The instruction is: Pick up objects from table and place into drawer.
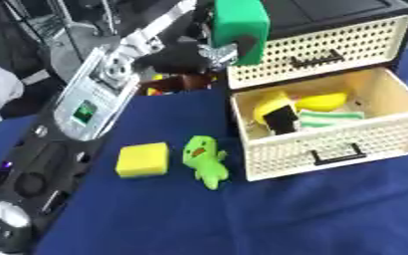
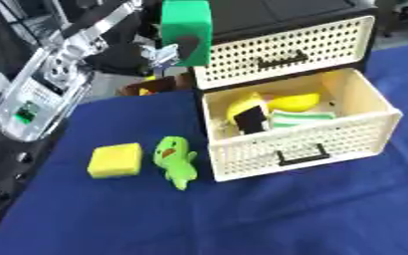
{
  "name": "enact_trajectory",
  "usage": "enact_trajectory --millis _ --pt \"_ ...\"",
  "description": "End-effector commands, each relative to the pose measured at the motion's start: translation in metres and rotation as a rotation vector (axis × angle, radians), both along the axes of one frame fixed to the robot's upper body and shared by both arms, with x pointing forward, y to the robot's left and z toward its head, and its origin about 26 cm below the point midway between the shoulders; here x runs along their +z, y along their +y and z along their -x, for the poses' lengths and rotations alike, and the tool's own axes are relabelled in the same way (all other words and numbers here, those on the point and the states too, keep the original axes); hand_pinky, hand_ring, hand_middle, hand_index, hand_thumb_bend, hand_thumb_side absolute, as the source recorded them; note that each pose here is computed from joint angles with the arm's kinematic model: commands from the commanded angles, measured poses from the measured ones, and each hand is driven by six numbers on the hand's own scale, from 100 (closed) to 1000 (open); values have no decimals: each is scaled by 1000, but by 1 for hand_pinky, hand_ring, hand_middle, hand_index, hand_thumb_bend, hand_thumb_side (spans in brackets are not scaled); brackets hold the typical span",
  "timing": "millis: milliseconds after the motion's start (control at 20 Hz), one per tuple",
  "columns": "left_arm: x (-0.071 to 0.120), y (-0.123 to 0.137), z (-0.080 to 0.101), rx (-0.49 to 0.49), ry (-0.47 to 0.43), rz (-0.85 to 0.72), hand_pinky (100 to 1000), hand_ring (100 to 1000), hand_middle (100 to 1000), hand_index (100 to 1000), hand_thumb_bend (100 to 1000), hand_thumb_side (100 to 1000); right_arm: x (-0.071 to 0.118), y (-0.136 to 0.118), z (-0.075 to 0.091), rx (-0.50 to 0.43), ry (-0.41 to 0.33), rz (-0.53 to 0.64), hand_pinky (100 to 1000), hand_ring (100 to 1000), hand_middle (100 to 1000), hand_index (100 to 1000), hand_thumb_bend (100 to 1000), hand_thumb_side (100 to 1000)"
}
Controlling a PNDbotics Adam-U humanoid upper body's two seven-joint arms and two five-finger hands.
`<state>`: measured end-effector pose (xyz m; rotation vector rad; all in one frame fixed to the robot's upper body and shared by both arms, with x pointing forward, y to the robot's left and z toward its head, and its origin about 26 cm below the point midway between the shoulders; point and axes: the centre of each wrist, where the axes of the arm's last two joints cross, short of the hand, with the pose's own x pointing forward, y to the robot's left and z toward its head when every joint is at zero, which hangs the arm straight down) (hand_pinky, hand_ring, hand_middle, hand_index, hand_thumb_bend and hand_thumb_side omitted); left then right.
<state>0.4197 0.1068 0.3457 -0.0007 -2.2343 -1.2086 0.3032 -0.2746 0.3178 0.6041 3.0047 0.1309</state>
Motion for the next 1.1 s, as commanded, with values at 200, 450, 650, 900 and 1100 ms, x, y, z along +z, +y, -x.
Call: enact_trajectory --millis 200,450,650,900,1100 --pt "-7 -9 -16 -19 103 48 328 555 494 675 100 512 14 6 5 41 -57 -1 470 546 481 780 100 962" --pt "-20 -14 -27 -74 205 35 358 598 539 721 166 604 19 8 5 56 -73 -7 470 546 480 780 100 961" --pt "-25 -9 -35 -98 270 21 405 646 621 780 211 676 20 10 5 66 -75 -12 470 546 479 780 100 961" --pt "-31 -1 -43 -121 300 -5 439 678 700 898 336 732 20 10 5 64 -73 -18 469 544 478 779 100 962" --pt "-34 2 -45 -118 289 -29 444 682 712 951 369 730 19 9 5 61 -72 -23 469 544 478 779 100 963"
